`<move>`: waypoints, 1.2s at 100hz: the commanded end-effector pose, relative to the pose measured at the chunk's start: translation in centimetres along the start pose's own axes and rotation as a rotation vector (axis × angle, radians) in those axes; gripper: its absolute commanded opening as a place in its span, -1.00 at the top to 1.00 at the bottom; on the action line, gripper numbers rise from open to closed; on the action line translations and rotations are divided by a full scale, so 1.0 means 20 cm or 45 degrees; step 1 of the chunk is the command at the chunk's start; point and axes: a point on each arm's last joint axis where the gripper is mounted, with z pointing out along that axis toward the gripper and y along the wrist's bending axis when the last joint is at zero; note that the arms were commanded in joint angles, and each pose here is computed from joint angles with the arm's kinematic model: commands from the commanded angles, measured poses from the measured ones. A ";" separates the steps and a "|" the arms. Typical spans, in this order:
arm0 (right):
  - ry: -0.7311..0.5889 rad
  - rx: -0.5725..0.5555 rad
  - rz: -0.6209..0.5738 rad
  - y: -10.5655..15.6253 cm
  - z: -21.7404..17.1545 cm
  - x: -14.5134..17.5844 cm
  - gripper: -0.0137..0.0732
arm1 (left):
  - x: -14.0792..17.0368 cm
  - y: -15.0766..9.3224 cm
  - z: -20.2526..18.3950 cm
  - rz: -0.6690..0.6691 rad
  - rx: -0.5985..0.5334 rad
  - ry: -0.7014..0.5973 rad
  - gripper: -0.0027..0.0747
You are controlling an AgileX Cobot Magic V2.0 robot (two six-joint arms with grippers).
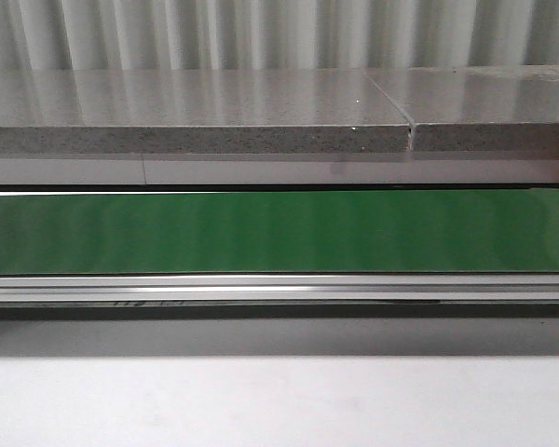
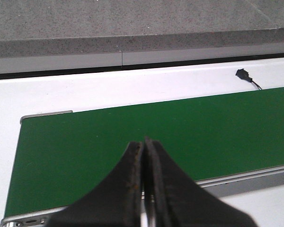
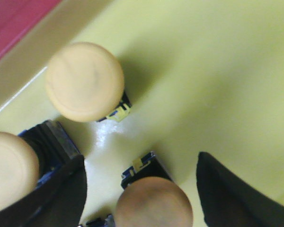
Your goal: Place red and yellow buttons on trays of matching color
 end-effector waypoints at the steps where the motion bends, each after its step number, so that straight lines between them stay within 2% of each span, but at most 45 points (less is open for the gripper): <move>1: -0.165 -0.024 -0.009 0.02 -0.13 -0.07 -0.46 | -0.07 -0.01 -0.02 -0.015 0.003 -0.109 0.98; 15: -0.257 -0.071 -0.060 0.08 -0.25 -0.07 -0.46 | -0.07 -0.01 -0.02 -0.015 0.003 -0.109 0.98; 29: -0.372 -0.168 -0.163 0.21 -0.38 -0.05 -0.46 | -0.07 -0.01 -0.02 -0.015 0.003 -0.109 0.98; 53: -0.577 -0.424 -0.445 0.47 -0.65 0.07 -0.46 | -0.07 -0.01 -0.02 -0.015 0.003 -0.109 0.98; 74: -0.702 -0.656 -0.669 0.62 -0.86 0.22 -0.46 | -0.07 -0.01 -0.02 -0.015 0.003 -0.109 0.98; 95: -0.767 -0.789 -0.841 0.63 -1.01 0.34 -0.46 | -0.07 -0.01 -0.02 -0.015 0.003 -0.109 0.98; 109: -0.842 -0.830 -0.902 0.58 -1.11 0.39 -0.45 | -0.07 -0.01 -0.02 -0.015 0.003 -0.109 0.98; 120: -0.909 -0.846 -0.904 0.50 -1.18 0.42 -0.33 | -0.07 -0.01 -0.02 -0.015 0.003 -0.109 0.98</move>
